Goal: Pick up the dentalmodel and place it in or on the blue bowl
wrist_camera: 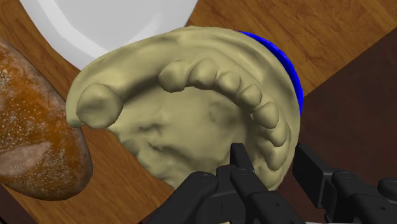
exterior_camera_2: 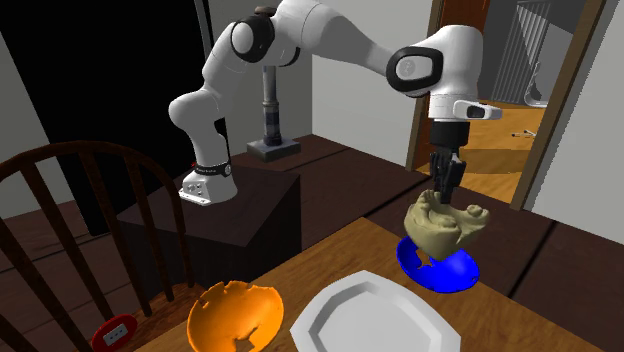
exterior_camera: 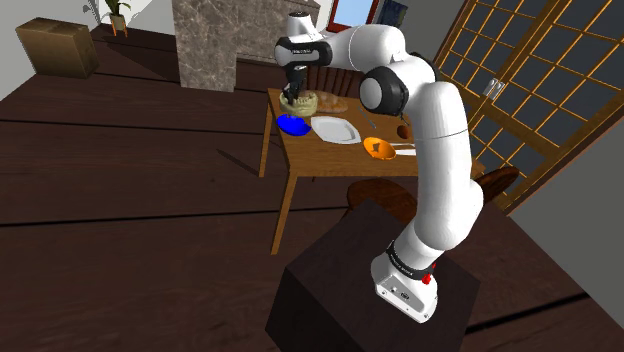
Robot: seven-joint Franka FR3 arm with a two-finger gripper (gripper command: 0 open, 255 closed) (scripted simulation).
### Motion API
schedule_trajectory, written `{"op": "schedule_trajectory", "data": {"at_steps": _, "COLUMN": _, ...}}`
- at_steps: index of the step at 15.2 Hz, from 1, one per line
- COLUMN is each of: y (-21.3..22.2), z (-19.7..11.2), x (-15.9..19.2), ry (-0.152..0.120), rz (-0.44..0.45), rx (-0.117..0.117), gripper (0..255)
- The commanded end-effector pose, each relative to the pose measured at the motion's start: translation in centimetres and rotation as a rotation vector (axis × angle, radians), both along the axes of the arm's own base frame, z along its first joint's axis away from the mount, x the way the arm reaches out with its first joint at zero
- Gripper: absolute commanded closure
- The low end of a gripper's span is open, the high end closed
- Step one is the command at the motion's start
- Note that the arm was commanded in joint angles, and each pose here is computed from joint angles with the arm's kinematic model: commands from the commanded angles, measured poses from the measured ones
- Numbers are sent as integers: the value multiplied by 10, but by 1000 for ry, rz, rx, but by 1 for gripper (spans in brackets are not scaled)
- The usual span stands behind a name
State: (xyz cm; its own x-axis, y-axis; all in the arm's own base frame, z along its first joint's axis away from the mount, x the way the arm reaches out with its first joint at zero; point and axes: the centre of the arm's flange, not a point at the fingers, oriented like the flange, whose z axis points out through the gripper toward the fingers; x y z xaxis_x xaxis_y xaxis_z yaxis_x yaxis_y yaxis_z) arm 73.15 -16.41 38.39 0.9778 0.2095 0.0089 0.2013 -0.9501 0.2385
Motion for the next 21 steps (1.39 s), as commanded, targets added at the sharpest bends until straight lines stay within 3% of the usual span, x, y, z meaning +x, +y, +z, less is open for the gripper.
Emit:
{"op": "schedule_trajectory", "data": {"at_steps": 1, "y": 0, "z": -9, "x": 1, "ry": -2, "rz": 0, "rx": -1, "gripper": 255}}
{"op": "schedule_trajectory", "data": {"at_steps": 12, "y": 0, "z": -68, "x": 1, "ry": -2, "rz": 0, "rx": -1, "gripper": 255}}
{"op": "schedule_trajectory", "data": {"at_steps": 19, "y": 0, "z": -68, "x": 1, "ry": -2, "rz": 0, "rx": -1, "gripper": 255}}
{"op": "schedule_trajectory", "data": {"at_steps": 20, "y": 0, "z": -68, "x": 1, "ry": -2, "rz": 0, "rx": -1, "gripper": 0}}
{"op": "schedule_trajectory", "data": {"at_steps": 21, "y": -1, "z": -68, "x": 0, "ry": -2, "rz": 0, "rx": -1, "gripper": 0}}
